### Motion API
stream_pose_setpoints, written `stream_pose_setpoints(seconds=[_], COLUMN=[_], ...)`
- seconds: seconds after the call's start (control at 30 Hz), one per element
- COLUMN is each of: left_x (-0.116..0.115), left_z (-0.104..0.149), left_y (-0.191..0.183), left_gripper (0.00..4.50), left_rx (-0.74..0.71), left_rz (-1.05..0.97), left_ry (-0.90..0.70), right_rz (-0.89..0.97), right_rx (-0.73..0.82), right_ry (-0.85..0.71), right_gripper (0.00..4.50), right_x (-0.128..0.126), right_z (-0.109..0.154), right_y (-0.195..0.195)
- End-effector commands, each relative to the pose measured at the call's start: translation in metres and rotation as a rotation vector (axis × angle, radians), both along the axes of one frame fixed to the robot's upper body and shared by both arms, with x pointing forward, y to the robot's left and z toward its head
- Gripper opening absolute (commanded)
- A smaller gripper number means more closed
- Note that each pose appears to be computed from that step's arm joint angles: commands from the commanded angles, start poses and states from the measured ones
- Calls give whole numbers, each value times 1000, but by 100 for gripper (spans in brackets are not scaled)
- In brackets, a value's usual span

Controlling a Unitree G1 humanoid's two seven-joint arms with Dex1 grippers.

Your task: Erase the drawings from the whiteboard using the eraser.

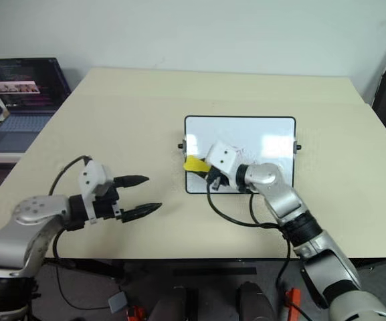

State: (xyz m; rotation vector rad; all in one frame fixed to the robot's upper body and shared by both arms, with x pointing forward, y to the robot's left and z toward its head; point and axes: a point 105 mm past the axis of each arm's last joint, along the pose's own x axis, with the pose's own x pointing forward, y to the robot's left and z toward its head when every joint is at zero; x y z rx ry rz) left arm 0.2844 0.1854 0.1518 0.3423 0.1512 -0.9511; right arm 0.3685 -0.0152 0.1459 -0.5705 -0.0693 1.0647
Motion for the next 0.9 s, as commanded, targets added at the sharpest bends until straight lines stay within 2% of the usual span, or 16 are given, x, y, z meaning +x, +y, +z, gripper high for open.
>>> stream_pose_setpoints(seconds=[0.03, 0.23, 0.37, 0.5, 0.63, 0.73, 0.9], left_x=[-5, -6, -4, -2, 0, 3, 8], left_z=[18, 15, 18, 19, 18, 17, 18], left_y=[-4, -3, -5, -5, -3, -3, -4], left_gripper=[450, 450, 450, 450, 450, 450, 450], left_rx=[-5, -30, -40, -39, -35, -33, -32], left_rz=[-10, -3, -12, -15, -14, -16, -24], left_ry=[-62, -55, -62, -65, -65, -67, -73], right_rz=[-39, -124, -86, 10, 33, -10, -176], right_rx=[-17, -20, -151, -292, -353, -315, -205], right_ry=[-119, -144, -101, -58, -20, -34, -168], right_gripper=[120, 120, 120, 120, 120, 120, 119], right_x=[18, 38, 29, 8, -1, 6, 38], right_z=[14, 9, -35, -75, -95, -86, -40], right_y=[-8, -23, -22, -25, -37, -42, -51])
